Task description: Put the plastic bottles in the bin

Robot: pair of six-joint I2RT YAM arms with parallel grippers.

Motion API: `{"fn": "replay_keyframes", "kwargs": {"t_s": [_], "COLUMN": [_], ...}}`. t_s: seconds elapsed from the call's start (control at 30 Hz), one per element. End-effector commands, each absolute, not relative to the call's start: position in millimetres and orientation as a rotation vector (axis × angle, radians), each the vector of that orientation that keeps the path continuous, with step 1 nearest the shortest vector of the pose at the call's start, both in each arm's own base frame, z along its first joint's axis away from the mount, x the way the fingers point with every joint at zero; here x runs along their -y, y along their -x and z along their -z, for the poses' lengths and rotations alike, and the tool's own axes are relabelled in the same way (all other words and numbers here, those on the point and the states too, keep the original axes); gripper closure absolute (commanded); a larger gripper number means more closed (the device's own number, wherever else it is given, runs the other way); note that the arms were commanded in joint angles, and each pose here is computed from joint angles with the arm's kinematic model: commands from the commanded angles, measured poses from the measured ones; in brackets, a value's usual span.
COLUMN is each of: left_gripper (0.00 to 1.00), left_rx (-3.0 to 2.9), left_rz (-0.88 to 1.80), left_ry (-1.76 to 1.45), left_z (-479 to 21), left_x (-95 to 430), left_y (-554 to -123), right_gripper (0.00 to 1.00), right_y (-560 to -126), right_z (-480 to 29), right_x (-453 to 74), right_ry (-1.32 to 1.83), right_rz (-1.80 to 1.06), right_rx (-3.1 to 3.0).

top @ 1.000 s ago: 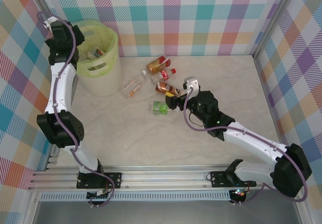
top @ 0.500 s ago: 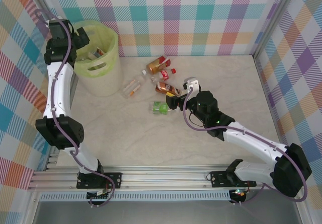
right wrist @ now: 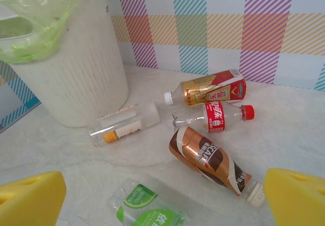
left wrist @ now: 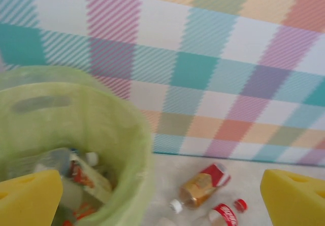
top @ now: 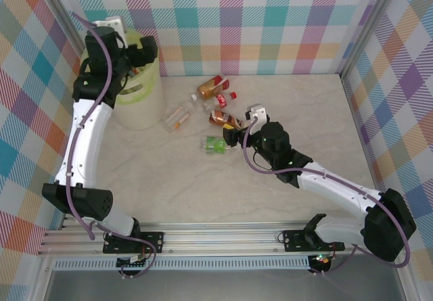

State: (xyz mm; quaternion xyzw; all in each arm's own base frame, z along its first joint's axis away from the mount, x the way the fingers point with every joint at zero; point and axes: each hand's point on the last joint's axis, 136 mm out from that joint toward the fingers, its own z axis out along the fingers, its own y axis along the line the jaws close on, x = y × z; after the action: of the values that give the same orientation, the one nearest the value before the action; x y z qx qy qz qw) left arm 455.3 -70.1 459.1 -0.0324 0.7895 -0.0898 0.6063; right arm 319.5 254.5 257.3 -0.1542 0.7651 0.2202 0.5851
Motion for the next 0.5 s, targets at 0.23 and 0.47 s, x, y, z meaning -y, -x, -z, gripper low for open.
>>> {"fn": "replay_keyframes", "kwargs": {"t_s": [0.23, 0.47], "left_gripper": [0.00, 0.00], "left_rx": [-1.922, -2.107], "left_rz": [0.239, 0.057], "left_ry": [-0.480, -0.602], "left_z": [-404.4, -323.5], "left_x": [195.3, 220.1], "left_y": [-442.2, -453.8], "right_gripper": [0.00, 0.00], "right_y": [-323.0, -322.9], "right_z": [-281.2, -282.4], "right_x": [-254.1, -248.2], "right_ry": [0.329, 0.307], "right_rz": [-0.530, -0.513], "right_rx": [-1.721, -1.709]}}
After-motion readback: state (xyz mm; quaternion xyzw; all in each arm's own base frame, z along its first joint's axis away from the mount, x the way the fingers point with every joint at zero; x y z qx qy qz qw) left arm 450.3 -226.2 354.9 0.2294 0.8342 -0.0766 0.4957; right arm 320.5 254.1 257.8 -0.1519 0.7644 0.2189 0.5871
